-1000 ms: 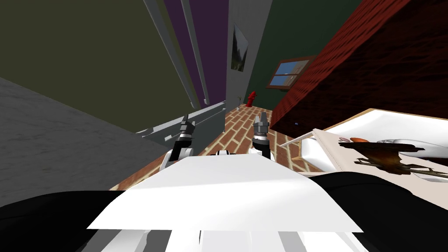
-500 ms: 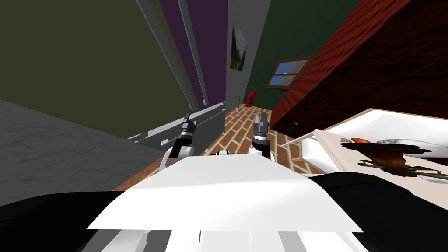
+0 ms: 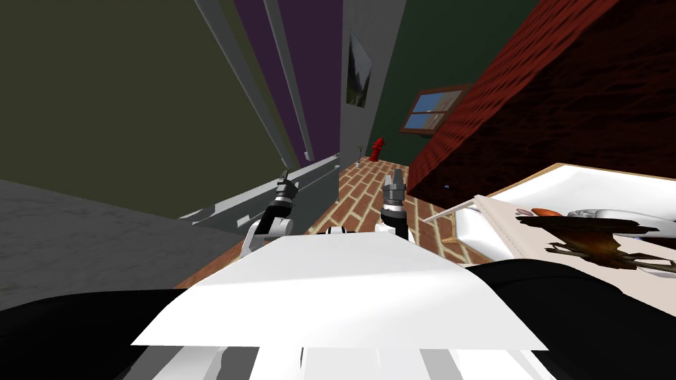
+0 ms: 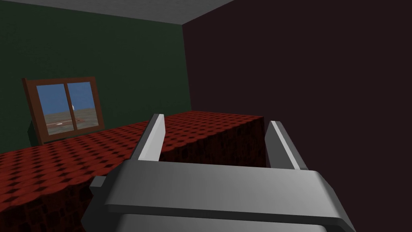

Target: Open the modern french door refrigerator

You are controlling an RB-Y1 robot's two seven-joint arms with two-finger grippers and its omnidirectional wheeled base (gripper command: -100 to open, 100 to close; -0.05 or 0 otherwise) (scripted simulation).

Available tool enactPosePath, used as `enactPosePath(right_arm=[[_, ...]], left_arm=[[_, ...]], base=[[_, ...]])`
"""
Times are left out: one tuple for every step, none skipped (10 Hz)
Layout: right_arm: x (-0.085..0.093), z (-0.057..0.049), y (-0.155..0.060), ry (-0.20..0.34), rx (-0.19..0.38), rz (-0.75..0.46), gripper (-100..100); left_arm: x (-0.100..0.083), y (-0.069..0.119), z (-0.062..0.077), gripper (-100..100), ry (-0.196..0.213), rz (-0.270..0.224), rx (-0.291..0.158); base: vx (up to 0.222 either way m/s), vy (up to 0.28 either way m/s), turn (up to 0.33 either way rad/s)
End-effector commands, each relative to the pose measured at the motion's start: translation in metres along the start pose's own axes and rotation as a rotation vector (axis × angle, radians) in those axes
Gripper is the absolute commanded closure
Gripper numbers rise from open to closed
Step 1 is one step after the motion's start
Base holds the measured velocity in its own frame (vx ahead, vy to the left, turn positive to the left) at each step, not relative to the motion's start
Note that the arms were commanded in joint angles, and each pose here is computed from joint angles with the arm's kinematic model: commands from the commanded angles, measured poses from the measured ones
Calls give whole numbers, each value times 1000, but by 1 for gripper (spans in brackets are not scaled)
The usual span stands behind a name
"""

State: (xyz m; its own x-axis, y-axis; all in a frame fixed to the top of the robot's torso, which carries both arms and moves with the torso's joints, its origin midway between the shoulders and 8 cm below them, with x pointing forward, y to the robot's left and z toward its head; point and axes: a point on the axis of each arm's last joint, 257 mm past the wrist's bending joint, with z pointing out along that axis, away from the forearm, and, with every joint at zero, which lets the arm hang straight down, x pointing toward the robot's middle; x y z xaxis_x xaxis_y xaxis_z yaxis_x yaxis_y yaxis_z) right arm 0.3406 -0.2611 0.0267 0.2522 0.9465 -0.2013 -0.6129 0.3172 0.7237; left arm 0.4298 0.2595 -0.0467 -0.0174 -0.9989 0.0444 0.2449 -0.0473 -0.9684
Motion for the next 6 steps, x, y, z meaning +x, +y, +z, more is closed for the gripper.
enactPosePath(right_arm=[[0,0,0,0,0,0,0],[0,0,0,0,0,0,0],[0,0,0,0,0,0,0],[0,0,0,0,0,0,0],[0,0,0,0,0,0,0],[0,0,0,0,0,0,0]], left_arm=[[5,7,3,-100,1,-35,-48],[6,10,4,-100,1,-48,-66],[8,12,5,-100,1,-61,-84],[11,15,6,-100,2,-75,-103],[13,16,7,-100,3,-90,-117],[13,18,7,-100,2,-90,-123]], base=[[79,31,-34],[85,21,-33],[92,20,-49],[81,27,-44],[80,24,-47],[60,14,-14]])
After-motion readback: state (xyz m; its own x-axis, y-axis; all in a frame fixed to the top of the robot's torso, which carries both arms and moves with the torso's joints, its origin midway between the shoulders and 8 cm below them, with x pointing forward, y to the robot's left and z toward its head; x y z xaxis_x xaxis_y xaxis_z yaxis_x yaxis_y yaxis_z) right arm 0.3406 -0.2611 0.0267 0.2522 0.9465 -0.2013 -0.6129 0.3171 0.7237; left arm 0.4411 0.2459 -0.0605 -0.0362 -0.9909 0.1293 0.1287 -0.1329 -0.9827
